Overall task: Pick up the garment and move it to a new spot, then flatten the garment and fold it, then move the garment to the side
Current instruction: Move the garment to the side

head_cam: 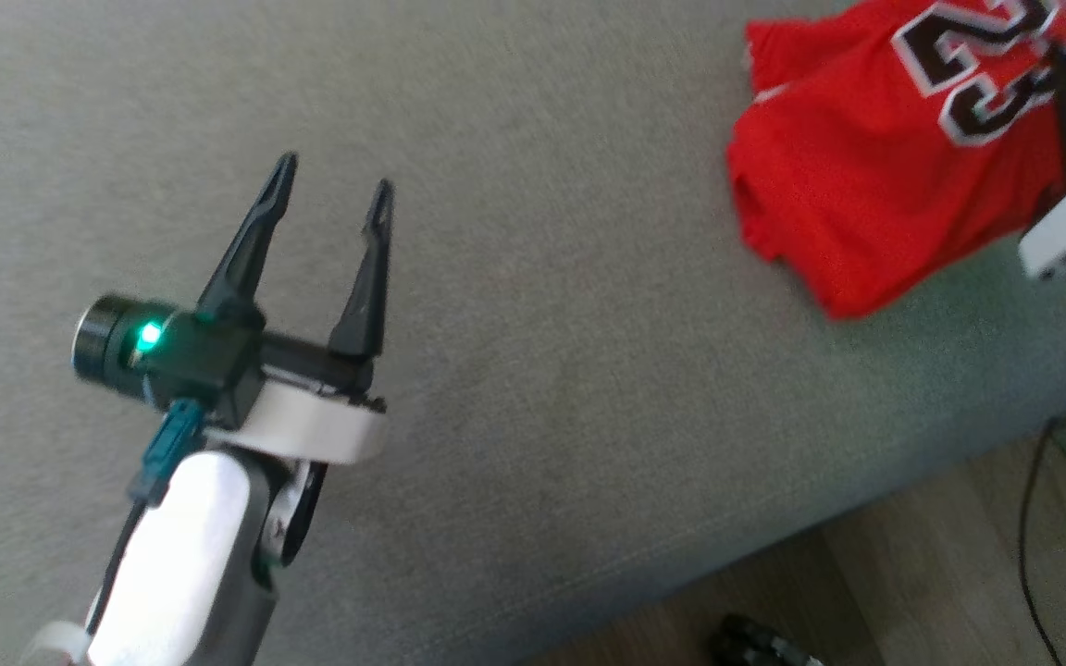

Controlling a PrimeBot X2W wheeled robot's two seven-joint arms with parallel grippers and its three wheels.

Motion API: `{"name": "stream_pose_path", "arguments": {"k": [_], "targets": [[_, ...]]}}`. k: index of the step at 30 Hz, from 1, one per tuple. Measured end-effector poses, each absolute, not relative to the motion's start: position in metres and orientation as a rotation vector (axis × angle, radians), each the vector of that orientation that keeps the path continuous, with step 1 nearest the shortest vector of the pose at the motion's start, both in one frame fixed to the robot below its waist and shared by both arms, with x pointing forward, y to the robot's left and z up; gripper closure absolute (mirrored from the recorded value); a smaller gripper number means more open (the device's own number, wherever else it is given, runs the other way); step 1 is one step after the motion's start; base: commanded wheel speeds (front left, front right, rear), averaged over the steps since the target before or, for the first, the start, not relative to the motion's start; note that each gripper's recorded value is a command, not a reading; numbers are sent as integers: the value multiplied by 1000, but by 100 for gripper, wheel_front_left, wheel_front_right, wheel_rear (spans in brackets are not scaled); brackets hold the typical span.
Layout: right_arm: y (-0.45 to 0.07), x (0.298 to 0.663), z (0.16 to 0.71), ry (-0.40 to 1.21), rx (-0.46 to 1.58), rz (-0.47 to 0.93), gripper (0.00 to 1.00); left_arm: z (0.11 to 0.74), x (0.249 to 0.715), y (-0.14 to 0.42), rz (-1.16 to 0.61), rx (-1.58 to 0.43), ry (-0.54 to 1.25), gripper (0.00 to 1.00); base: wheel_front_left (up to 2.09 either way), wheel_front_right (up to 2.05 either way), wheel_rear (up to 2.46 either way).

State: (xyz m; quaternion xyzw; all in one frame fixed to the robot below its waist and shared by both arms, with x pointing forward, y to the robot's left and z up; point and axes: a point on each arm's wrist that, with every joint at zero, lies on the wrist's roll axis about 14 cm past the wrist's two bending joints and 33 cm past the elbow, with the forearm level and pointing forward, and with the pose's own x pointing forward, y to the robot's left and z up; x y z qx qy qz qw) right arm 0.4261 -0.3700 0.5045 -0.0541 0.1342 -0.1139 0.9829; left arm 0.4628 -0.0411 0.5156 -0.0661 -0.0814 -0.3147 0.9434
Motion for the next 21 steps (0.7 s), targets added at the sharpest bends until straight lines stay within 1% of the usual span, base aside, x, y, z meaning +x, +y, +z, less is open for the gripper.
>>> {"name": "stream_pose_path", "arguments": {"k": [6, 11, 16, 17, 18, 19, 20, 21], "targets": [[-403, 436, 500, 271, -125, -318, 100, 504, 478, -68, -722, -155, -164, 0, 0, 0, 0], [-427, 441, 482, 309, -157, -384, 100, 486, 490, -80, -764, -166, -149, 0, 0, 0, 0], [-444, 442, 457, 365, -178, -436, 100, 466, 500, -82, -767, -186, -116, 0, 0, 0, 0], [-446, 442, 452, 377, -183, -443, 91, 463, 501, -82, -770, -188, -112, 0, 0, 0, 0], [-449, 442, 448, 382, -179, -453, 71, 460, 502, -81, -767, -186, -106, 0, 0, 0, 0], [-449, 443, 444, 386, -178, -457, 40, 457, 503, -79, -762, -183, -101, 0, 0, 0, 0], [-449, 443, 444, 386, -178, -457, 47, 457, 503, -79, -762, -183, -101, 0, 0, 0, 0], [-448, 445, 438, 383, -182, -454, 45, 454, 504, -74, -751, -177, -95, 0, 0, 0, 0]]}}
